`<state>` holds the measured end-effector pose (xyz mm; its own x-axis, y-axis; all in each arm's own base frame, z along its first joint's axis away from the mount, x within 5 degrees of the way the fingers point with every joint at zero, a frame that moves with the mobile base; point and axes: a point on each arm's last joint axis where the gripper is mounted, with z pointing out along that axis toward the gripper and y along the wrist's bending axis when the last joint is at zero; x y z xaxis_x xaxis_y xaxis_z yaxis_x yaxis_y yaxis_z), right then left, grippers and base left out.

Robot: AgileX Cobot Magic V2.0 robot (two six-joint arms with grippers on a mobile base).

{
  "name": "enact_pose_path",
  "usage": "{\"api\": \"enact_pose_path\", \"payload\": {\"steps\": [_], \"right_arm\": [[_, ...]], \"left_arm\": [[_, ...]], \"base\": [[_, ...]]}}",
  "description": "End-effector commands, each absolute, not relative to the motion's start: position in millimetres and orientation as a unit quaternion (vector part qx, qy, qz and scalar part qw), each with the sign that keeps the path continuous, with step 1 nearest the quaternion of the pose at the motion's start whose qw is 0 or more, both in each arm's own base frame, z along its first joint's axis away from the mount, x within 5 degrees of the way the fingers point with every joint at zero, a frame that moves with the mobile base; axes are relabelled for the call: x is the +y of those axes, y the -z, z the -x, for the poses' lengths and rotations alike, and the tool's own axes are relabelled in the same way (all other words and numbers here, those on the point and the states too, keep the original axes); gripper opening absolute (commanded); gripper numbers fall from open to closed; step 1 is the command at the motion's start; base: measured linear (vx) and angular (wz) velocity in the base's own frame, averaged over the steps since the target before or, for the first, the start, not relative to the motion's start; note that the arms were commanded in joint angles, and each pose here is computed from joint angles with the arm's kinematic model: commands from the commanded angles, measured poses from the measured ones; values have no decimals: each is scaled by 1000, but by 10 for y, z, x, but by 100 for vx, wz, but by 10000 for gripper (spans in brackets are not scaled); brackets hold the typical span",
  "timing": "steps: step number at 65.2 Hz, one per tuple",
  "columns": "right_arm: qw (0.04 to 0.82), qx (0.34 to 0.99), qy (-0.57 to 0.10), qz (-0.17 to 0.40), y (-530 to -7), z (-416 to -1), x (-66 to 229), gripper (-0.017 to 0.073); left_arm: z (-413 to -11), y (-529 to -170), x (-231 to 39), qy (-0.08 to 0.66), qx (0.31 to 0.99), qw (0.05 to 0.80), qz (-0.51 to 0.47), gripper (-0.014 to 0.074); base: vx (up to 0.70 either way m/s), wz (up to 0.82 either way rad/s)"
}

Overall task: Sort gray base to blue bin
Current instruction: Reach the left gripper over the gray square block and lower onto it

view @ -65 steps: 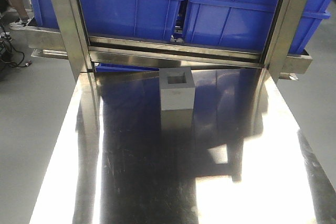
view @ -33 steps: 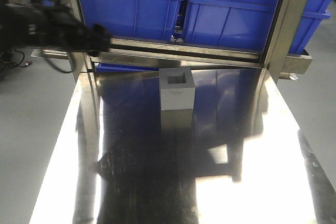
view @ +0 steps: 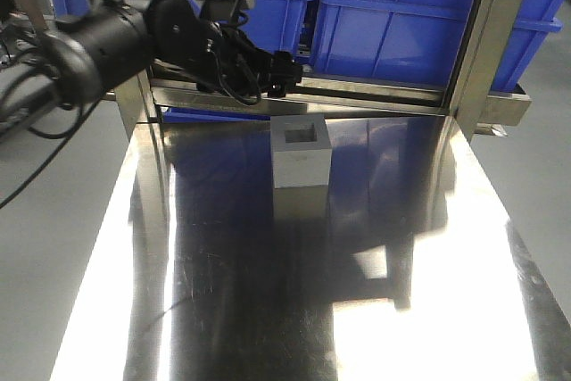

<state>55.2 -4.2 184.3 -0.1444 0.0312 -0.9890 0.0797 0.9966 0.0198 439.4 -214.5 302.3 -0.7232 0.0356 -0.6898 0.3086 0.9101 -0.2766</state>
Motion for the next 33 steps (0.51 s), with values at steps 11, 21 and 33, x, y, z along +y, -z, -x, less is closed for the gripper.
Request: {"api": "enact_pose_path", "payload": {"steps": [11,21,33], "right_arm": [[680,732,25,-31,-1909,-560,-44,-5],[680,732,25,-31,-1909,-560,-44,-5],[680,732,25,-31,-1909,-560,-44,-5]], "left_arm": [[-4622,-3075,-2279,234,897,373,-32,559],[-4713,-2933,-2327,234,900,365,-31,538],[-4761,-2770,-2373,246,904,349,-21,538]], "base": [[0,0],[0,0],[0,0]]}}
